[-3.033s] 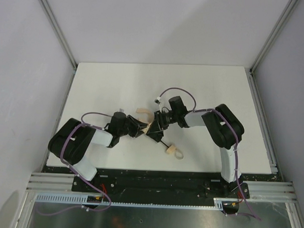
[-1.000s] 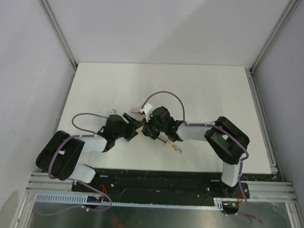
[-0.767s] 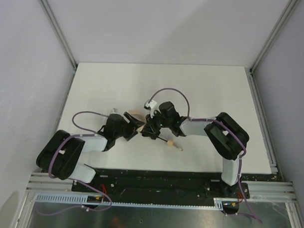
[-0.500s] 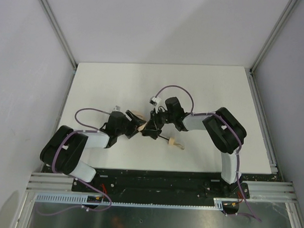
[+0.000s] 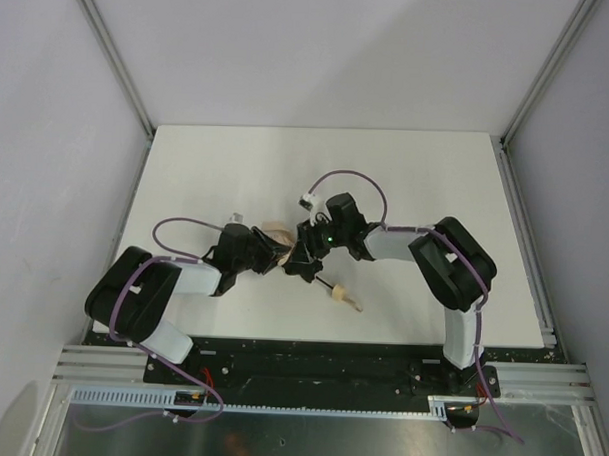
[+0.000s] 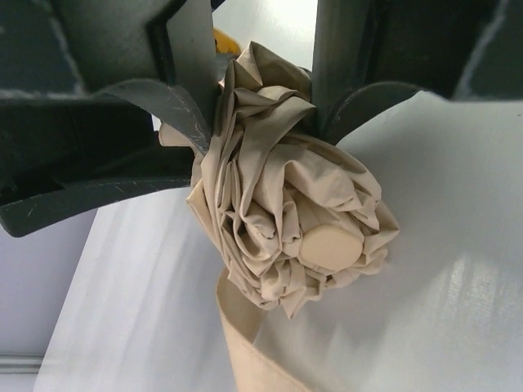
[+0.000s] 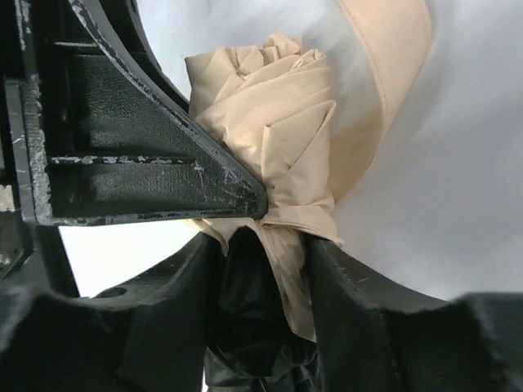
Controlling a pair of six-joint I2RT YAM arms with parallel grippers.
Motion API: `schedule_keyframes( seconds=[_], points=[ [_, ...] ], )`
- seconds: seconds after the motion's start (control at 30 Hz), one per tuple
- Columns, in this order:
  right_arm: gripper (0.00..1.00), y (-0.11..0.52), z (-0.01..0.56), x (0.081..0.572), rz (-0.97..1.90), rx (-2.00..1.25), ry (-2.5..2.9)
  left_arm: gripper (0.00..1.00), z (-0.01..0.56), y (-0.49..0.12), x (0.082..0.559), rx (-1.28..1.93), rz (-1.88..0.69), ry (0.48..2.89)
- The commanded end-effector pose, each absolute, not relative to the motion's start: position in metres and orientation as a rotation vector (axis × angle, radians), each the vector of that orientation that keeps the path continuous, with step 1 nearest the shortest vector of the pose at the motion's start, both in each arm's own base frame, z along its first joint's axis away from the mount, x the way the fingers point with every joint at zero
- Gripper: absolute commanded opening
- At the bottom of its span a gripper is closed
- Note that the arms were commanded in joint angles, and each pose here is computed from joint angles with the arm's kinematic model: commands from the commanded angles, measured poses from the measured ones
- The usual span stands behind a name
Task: Put away the umbrella
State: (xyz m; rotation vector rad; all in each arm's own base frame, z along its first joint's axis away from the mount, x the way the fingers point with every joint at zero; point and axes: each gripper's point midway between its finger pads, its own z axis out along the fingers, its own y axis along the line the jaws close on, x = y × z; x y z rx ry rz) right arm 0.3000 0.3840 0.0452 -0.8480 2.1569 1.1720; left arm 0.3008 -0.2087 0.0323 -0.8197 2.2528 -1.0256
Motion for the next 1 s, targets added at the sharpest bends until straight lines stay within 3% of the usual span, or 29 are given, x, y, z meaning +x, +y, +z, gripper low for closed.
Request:
schedule_keyframes(
  seconds=[0.0,0.1,0.2,0.37,0.53,0.6,0.63,0.77,0.83,0.9,0.97],
  points=[
    [0.58,0.340,-0.001,0.262,0.805,-0.896,2.460,0.23,-0.031,-0.181,0.254,-0.807,-0.758,2.489],
    [0.76,0.342,0.022,0.272,0.638,-0.956,2.354,0.22,-0.031,-0.182,0.253,-0.811,-0.768,2.491],
    [0.84,0.346,0.035,0.273,0.519,-1.012,2.280,0.21,-0.030,-0.183,0.252,-0.817,-0.777,2.495],
    [0.86,0.359,0.027,0.272,0.347,-1.051,2.207,0.21,-0.028,-0.184,0.252,-0.823,-0.795,2.491],
    [0.81,0.363,0.014,0.290,0.164,-0.966,2.148,0.21,-0.021,-0.187,0.254,-0.822,-0.821,2.474],
    [0.74,0.367,0.011,0.294,0.165,-0.951,2.136,0.21,-0.019,-0.188,0.255,-0.818,-0.829,2.470],
    [0.66,0.368,0.009,0.296,0.176,-0.938,2.141,0.21,-0.019,-0.188,0.254,-0.820,-0.834,2.471],
    [0.12,0.361,-0.004,0.296,0.252,-0.923,2.219,0.22,-0.011,-0.191,0.256,-0.802,-0.865,2.456],
    [0.03,0.356,-0.011,0.288,0.325,-0.938,2.258,0.27,0.000,-0.193,0.259,-0.771,-0.891,2.424],
    [0.01,0.355,-0.012,0.279,0.457,-0.936,2.283,0.36,0.017,-0.196,0.264,-0.726,-0.928,2.380],
    [0.00,0.352,-0.005,0.272,0.710,-0.878,2.310,0.55,0.046,-0.200,0.270,-0.661,-0.988,2.300]
  ],
)
